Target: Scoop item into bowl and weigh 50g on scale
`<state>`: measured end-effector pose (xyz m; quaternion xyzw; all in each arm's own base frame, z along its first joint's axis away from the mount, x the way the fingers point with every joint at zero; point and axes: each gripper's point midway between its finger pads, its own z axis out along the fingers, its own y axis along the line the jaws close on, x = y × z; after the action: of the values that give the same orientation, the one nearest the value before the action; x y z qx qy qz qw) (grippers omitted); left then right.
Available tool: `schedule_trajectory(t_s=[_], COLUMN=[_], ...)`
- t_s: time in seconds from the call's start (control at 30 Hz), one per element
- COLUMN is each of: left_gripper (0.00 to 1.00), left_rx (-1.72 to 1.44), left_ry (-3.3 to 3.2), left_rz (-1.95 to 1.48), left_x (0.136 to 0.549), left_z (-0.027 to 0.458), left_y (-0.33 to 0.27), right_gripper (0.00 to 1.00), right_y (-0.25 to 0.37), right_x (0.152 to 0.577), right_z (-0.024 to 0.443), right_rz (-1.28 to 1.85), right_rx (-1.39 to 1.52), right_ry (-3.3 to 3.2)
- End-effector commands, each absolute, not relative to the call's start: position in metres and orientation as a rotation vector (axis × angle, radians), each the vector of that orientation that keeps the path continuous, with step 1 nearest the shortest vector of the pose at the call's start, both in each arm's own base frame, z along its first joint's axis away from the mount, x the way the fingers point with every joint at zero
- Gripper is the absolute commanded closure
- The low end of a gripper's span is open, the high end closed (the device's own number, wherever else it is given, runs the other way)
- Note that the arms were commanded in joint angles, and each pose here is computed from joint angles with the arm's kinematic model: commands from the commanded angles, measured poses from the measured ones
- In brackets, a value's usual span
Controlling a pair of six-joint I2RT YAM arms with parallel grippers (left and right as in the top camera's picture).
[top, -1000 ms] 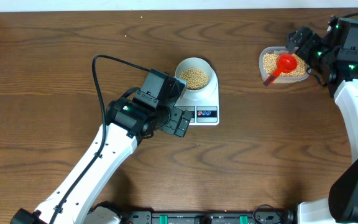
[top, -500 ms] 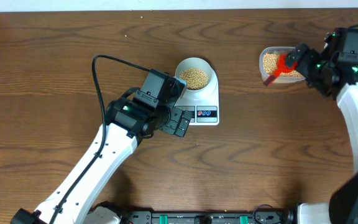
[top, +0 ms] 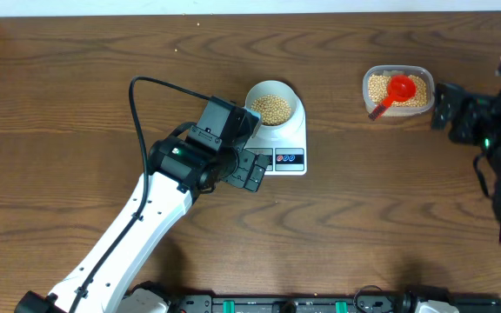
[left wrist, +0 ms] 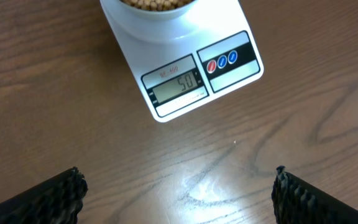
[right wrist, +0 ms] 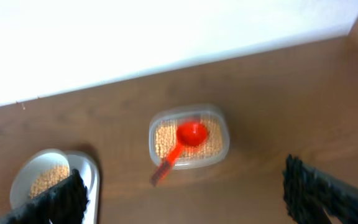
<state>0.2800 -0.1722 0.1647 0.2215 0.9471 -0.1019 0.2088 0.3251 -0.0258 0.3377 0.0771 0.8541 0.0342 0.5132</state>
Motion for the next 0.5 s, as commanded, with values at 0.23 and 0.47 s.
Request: schedule_trajectory(t_s=[0.23,0.47], left_gripper=[0.02,0.02], left_rx=[0.619,0.619], left_ry=[2.636,2.636], left_rz=[-0.287,-0.287], left_x=[0.280,0.280], left_z=[0.164,0.164], left_y=[-0.171,-0.171], right_gripper=[0.01,0.01], right_y=[-0.013,-0.009], right_x=[0.296,0.285], right_z=[0.310,0.278], right_rz=[-0.062,-0.101], right_rx=[-0.019,-0.028], right_ry=[1.725,1.581])
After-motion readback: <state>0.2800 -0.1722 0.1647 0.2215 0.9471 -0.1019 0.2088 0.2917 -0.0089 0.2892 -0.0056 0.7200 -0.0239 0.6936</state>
